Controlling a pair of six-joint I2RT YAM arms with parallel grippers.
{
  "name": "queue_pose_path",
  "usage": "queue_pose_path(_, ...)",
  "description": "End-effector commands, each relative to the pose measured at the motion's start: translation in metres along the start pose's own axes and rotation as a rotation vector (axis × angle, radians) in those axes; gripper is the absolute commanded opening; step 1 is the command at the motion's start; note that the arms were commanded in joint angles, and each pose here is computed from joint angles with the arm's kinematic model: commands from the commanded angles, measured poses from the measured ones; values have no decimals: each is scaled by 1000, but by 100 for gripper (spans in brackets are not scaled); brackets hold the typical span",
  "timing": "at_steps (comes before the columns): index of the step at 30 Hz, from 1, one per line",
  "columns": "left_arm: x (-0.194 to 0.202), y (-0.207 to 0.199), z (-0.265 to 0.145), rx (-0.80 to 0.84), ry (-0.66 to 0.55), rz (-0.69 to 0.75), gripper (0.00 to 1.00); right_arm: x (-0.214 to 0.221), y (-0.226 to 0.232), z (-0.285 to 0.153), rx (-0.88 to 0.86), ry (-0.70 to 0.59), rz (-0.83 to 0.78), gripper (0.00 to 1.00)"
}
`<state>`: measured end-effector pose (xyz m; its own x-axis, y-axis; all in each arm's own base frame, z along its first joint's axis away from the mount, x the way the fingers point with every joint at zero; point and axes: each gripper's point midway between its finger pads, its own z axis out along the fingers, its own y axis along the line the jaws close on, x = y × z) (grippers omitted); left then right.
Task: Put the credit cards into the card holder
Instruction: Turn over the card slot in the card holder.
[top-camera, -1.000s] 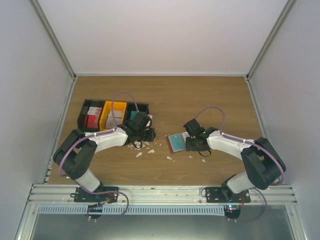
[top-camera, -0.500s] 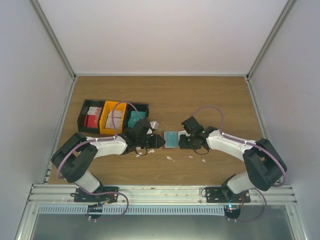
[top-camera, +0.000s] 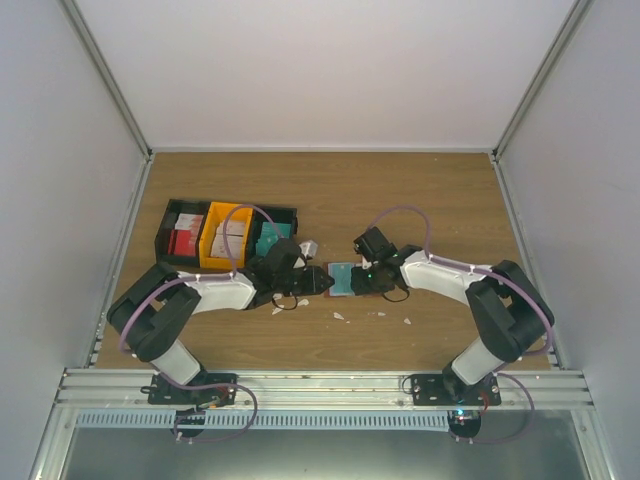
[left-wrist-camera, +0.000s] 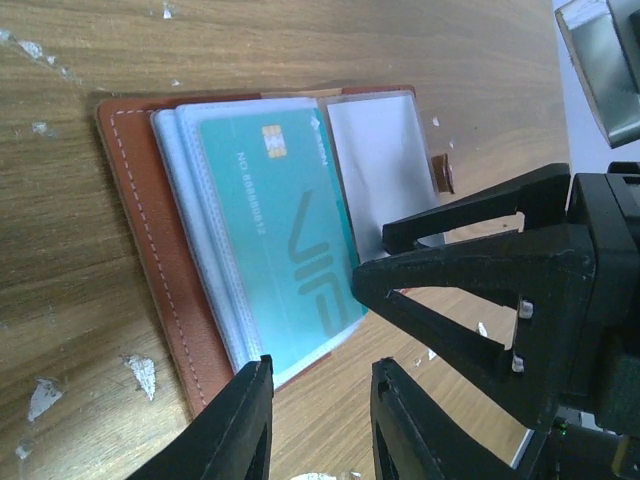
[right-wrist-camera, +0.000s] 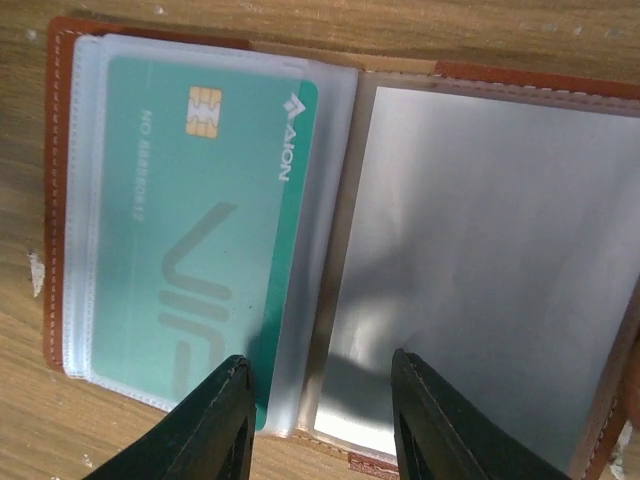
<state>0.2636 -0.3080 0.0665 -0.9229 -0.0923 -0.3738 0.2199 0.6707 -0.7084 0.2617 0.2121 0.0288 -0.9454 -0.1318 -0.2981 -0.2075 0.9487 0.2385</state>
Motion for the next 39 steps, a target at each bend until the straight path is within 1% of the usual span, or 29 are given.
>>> queue_pose_path(1,-5,-7,6,37,-14,11,30,6,2,7,-3,27,-38,39)
queue_pose_path(10,-1,-9,14,59,18,14,31,27,-17,21,71,96,-22,31)
queue_pose_path(15,-1,-10,19,68,30,17,33,30,-18,25,67,105,-25,31)
queue_pose_path(19,-1,-13,21,88,37,20,33,29,-16,26,59,105,-26,31)
queue_pose_path(28,0,-8,29,73,56,8,33,30,-16,29,52,106,-28,31)
queue_pose_path(30,0,-11,30,85,62,14,33,30,-15,29,48,105,-25,31)
queue_pose_path(36,-3,-27,31,144,66,58,27,26,-12,26,33,88,-22,31)
queue_pose_path(39,-3,-36,32,166,66,92,27,25,-10,25,28,81,-15,31)
